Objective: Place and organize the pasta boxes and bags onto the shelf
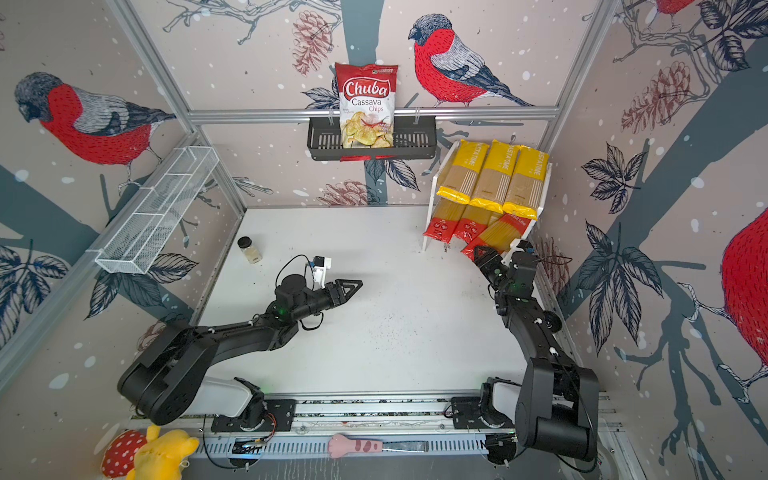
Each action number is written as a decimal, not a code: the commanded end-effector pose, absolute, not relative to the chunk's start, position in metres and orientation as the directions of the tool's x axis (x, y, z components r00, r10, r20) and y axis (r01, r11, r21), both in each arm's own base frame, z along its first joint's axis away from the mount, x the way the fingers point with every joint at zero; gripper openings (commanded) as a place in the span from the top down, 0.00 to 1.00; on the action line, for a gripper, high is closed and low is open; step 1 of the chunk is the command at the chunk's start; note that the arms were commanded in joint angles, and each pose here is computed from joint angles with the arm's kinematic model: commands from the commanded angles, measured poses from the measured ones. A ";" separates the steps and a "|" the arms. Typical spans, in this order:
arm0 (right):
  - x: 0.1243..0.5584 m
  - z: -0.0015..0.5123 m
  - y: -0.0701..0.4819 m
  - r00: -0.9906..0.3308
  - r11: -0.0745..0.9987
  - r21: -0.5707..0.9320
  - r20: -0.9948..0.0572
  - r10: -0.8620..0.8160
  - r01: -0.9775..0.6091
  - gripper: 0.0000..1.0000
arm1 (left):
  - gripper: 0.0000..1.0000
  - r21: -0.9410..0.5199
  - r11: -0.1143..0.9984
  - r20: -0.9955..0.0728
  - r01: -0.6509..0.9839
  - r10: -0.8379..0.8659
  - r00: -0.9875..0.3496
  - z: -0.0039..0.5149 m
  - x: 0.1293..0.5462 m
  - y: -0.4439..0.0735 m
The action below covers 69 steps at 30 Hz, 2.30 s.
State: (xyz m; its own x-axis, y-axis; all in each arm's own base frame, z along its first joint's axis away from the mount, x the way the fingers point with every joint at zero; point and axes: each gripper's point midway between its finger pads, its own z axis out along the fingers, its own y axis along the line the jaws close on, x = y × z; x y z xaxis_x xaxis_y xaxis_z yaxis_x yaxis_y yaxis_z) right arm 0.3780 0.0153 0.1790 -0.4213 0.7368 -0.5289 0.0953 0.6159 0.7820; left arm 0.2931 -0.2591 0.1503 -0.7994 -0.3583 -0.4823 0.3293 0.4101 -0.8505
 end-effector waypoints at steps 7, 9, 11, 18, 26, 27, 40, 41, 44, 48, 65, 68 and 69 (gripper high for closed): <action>0.374 0.188 0.028 -0.436 0.576 0.817 -0.512 0.740 0.018 0.61 | 0.35 -0.835 0.418 -0.513 0.358 -0.357 -0.780 0.156 0.295 -0.260; 0.373 0.189 0.024 -0.431 0.587 0.809 -0.521 0.737 0.026 0.68 | 0.35 -0.834 0.419 -0.514 0.358 -0.355 -0.781 0.156 0.295 -0.260; 0.373 0.189 0.020 -0.435 0.605 0.795 -0.531 0.727 0.040 0.73 | 0.35 -0.833 0.421 -0.515 0.359 -0.354 -0.780 0.157 0.296 -0.261; 0.374 0.195 0.005 -0.428 0.692 0.719 -0.607 0.669 0.063 0.83 | 0.35 -0.835 0.416 -0.513 0.360 -0.354 -0.782 0.157 0.296 -0.262; 0.382 0.204 0.013 -0.477 0.768 0.641 -0.672 0.566 0.008 0.88 | 0.35 -0.833 0.416 -0.518 0.365 -0.350 -0.781 0.160 0.298 -0.265; 0.383 0.204 0.012 -0.482 0.776 0.630 -0.679 0.554 0.004 0.88 | 0.35 -0.833 0.416 -0.517 0.366 -0.349 -0.782 0.160 0.298 -0.265; 0.371 0.197 -0.009 -0.370 0.649 0.754 -0.578 0.728 0.098 0.60 | 0.35 -0.826 0.430 -0.524 0.366 -0.344 -0.779 0.157 0.295 -0.263; 0.369 0.197 -0.009 -0.362 0.628 0.774 -0.563 0.743 0.084 0.58 | 0.35 -0.825 0.430 -0.524 0.366 -0.343 -0.779 0.157 0.295 -0.263; 0.364 0.201 -0.004 -0.344 0.562 0.826 -0.516 0.784 0.040 0.51 | 0.35 -0.826 0.431 -0.524 0.365 -0.345 -0.779 0.157 0.295 -0.262; 0.357 0.203 0.006 -0.335 0.480 0.877 -0.455 0.825 -0.010 0.44 | 0.35 -0.827 0.428 -0.523 0.365 -0.347 -0.779 0.157 0.295 -0.263; 0.352 0.207 0.002 -0.278 0.477 0.877 -0.475 0.835 -0.063 0.79 | 0.35 -0.830 0.421 -0.520 0.367 -0.341 -0.783 0.156 0.293 -0.269; 0.348 0.208 -0.002 -0.278 0.510 0.857 -0.509 0.815 -0.073 0.84 | 0.35 -0.830 0.420 -0.518 0.367 -0.338 -0.786 0.155 0.293 -0.270; 0.347 0.209 -0.004 -0.278 0.523 0.849 -0.521 0.807 -0.075 0.85 | 0.35 -0.831 0.420 -0.517 0.365 -0.337 -0.787 0.155 0.293 -0.270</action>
